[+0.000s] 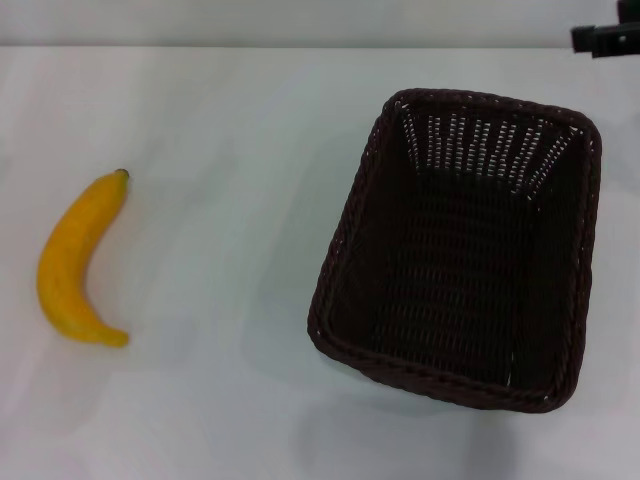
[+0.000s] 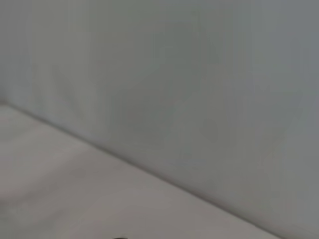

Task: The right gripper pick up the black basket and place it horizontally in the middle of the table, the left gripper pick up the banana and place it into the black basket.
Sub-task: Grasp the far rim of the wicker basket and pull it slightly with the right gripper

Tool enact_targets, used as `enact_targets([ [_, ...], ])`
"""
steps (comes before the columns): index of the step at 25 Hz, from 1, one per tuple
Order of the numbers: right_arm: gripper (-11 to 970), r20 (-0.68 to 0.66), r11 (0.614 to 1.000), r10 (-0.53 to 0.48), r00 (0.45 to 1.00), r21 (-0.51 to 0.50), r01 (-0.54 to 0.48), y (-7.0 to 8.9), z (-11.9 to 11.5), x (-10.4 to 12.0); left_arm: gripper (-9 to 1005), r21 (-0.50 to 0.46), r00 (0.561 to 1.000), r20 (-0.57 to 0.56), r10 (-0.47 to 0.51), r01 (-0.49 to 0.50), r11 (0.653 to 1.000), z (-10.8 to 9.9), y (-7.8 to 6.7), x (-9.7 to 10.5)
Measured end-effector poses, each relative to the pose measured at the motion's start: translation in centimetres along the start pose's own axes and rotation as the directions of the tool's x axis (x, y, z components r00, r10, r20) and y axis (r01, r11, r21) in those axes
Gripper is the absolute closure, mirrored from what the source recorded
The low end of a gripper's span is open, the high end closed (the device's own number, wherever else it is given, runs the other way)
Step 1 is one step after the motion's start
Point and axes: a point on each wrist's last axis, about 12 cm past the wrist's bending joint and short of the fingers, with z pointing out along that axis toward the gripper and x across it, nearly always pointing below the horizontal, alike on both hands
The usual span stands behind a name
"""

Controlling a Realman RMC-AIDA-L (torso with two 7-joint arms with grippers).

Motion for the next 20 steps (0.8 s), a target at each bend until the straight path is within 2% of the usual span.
enact_targets([
  [8, 255, -0.018, 0.994, -0.062, 0.998, -0.093, 0.06, 1.0, 2.1, -1.2, 116, 0.027, 1.0, -0.009, -0.011, 0.012, 1.0, 0.0, -0.7, 0.3],
  [14, 258, -0.042, 0.988, -0.08, 0.996, -0.139, 0.074, 0.9, 3.8, -1.5, 116, 0.093, 1.0, -0.006, -0.012, 0.012, 0.996, 0.1, -2.2, 0.6],
  [20, 261, -0.064, 0.981, -0.086, 0.994, -0.182, 0.073, 0.8, 6.0, -1.9, 116, 0.093, 1.0, -0.012, -0.004, 0.005, 0.996, -0.2, -2.4, 0.7],
])
